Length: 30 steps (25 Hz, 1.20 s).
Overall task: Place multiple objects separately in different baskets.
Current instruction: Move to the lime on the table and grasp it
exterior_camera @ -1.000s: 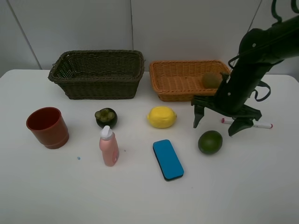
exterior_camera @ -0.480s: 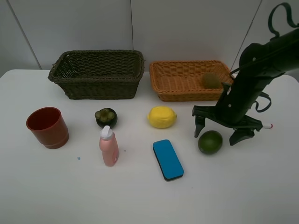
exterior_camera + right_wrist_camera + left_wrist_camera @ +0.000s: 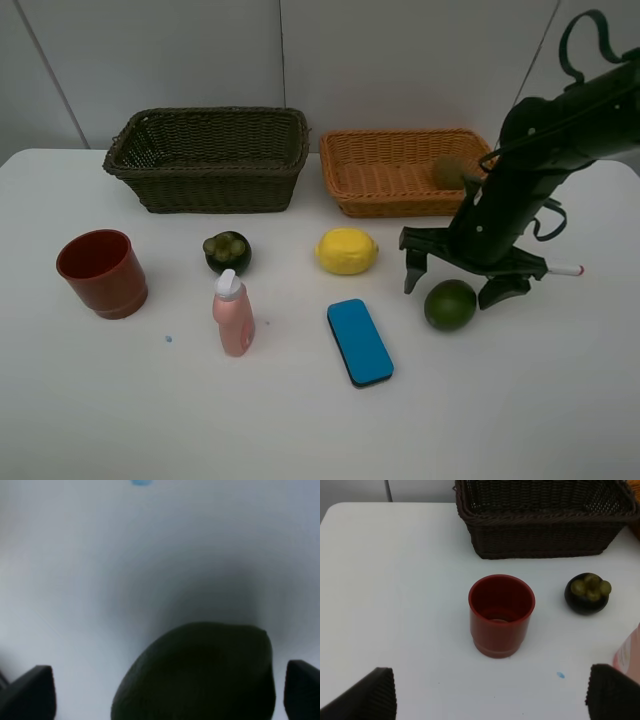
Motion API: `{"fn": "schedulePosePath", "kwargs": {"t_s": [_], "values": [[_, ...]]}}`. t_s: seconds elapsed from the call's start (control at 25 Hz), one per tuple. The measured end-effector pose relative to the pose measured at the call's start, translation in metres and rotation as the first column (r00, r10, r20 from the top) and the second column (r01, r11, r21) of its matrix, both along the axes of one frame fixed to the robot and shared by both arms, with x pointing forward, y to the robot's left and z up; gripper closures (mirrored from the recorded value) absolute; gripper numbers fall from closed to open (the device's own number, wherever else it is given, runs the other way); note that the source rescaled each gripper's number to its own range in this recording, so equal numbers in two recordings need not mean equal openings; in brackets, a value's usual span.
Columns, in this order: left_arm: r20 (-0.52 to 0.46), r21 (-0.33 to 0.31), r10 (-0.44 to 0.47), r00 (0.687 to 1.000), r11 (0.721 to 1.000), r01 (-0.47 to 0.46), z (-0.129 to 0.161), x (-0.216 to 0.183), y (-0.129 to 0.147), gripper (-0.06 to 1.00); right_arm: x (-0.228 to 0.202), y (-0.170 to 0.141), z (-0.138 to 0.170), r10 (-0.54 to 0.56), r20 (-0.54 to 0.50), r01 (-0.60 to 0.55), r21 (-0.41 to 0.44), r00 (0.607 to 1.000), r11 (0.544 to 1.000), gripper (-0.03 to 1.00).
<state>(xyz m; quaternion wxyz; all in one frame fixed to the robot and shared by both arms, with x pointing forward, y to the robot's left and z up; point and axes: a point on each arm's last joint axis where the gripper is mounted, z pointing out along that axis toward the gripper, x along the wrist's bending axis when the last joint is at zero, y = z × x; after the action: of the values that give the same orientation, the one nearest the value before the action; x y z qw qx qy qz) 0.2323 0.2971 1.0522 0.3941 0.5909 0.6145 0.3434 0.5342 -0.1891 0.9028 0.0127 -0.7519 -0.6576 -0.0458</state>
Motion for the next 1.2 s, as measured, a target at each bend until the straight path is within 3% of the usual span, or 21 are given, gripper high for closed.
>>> {"fn": "schedulePosePath", "kwargs": {"t_s": [0.2,0.6,0.72,0.84,1.2], "values": [[0.000,0.000,0.000,1.000,1.000,0.000,0.000,0.000,0.000,-0.03,0.000,0.000,-0.016,-0.002,-0.048,0.002,-0.016,0.999,1.000,-0.01],[0.000,0.000,0.000,1.000,1.000,0.000,0.000,0.000,0.000,-0.03,0.000,0.000,-0.017,-0.003,-0.051,0.002,-0.018,0.999,1.000,0.00],[0.000,0.000,0.000,1.000,1.000,0.000,0.000,0.000,0.000,-0.03,0.000,0.000,-0.017,-0.004,-0.051,0.003,-0.018,0.999,1.000,0.08],[0.000,0.000,0.000,1.000,1.000,0.000,0.000,0.000,0.000,-0.03,0.000,0.000,-0.017,-0.003,-0.051,0.002,-0.020,0.999,1.000,0.32],[0.000,0.000,0.000,1.000,1.000,0.000,0.000,0.000,0.000,-0.03,0.000,-0.001,-0.017,0.003,-0.051,-0.005,-0.025,0.999,1.000,0.32]]}}
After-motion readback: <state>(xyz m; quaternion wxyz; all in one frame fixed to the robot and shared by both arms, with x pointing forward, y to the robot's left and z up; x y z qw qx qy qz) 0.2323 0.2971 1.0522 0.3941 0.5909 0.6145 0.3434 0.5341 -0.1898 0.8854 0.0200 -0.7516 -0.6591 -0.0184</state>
